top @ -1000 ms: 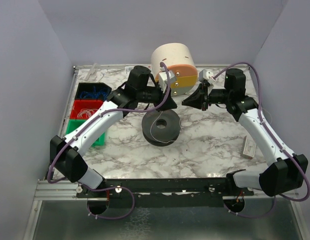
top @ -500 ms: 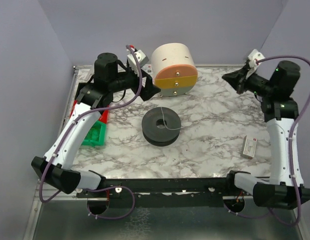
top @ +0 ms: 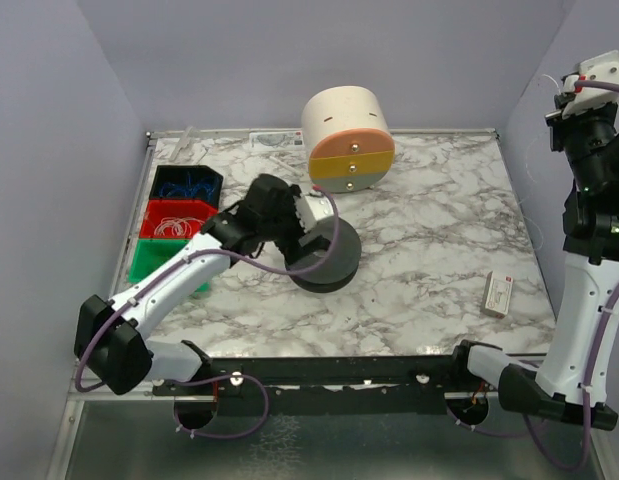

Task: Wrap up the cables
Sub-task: Adjust the cable at the center of the board, then pick up the cable reel from the center of the board.

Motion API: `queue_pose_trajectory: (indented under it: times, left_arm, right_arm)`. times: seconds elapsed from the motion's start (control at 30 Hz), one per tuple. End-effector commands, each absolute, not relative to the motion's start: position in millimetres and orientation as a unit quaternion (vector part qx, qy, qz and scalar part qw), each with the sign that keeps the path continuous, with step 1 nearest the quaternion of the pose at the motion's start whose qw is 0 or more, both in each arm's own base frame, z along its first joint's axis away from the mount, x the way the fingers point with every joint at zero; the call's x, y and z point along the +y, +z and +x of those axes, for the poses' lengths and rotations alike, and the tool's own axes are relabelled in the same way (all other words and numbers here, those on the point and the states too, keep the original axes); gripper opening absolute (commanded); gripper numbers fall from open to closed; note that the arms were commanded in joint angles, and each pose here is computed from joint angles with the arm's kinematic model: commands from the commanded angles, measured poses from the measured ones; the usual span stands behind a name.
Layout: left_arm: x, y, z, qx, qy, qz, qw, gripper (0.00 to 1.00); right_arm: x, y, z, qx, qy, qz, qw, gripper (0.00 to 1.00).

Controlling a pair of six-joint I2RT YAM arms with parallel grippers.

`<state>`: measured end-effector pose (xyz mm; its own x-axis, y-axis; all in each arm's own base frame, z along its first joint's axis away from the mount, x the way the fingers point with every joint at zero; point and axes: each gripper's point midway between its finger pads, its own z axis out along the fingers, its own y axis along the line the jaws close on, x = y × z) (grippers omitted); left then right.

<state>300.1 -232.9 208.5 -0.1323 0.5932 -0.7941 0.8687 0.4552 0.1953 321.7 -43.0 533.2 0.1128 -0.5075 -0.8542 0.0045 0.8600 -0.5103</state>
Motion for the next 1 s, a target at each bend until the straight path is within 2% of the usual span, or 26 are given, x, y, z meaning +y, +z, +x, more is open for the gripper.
queue_pose_trajectory:
  times: [0.0, 0.2, 0.33, 0.43, 0.6, 0.7, 0.97]
  left_arm:
    - [-260.6, 182.7, 262.3, 0.663, -0.075, 0.62, 0.412, 0.99]
    - [-281.7, 159.4, 232.4, 0.623, -0.045, 0.676, 0.391, 0.99]
    - [-284.1, 142.6, 235.9, 0.613, 0.014, 0.67, 0.417, 0.99]
    - [-281.8, 129.7, 235.1, 0.602, 0.044, 0.673, 0.427, 0.99]
    - [-278.9, 108.9, 219.7, 0.583, 0.041, 0.704, 0.404, 0.99]
    - [-277.0, 97.0, 214.2, 0.579, 0.046, 0.714, 0.391, 0.99]
    - [-276.5, 82.8, 224.8, 0.582, 0.079, 0.694, 0.416, 0.99]
  right_arm:
    - [-50.8, 500.5, 333.5, 0.685, -0.163, -0.18, 0.687, 0.0]
    - [32.5, 416.2, 338.4, 0.691, 0.089, -0.268, 0.665, 0.0]
    - [56.9, 387.0, 338.6, 0.685, 0.183, -0.281, 0.646, 0.0]
    - [67.1, 371.6, 337.4, 0.678, 0.22, -0.295, 0.636, 0.0]
    - [81.2, 341.2, 333.9, 0.682, 0.275, -0.303, 0.607, 0.0]
    - [84.9, 329.1, 334.4, 0.683, 0.281, -0.305, 0.601, 0.0]
    - [86.8, 316.2, 331.9, 0.689, 0.288, -0.307, 0.59, 0.01]
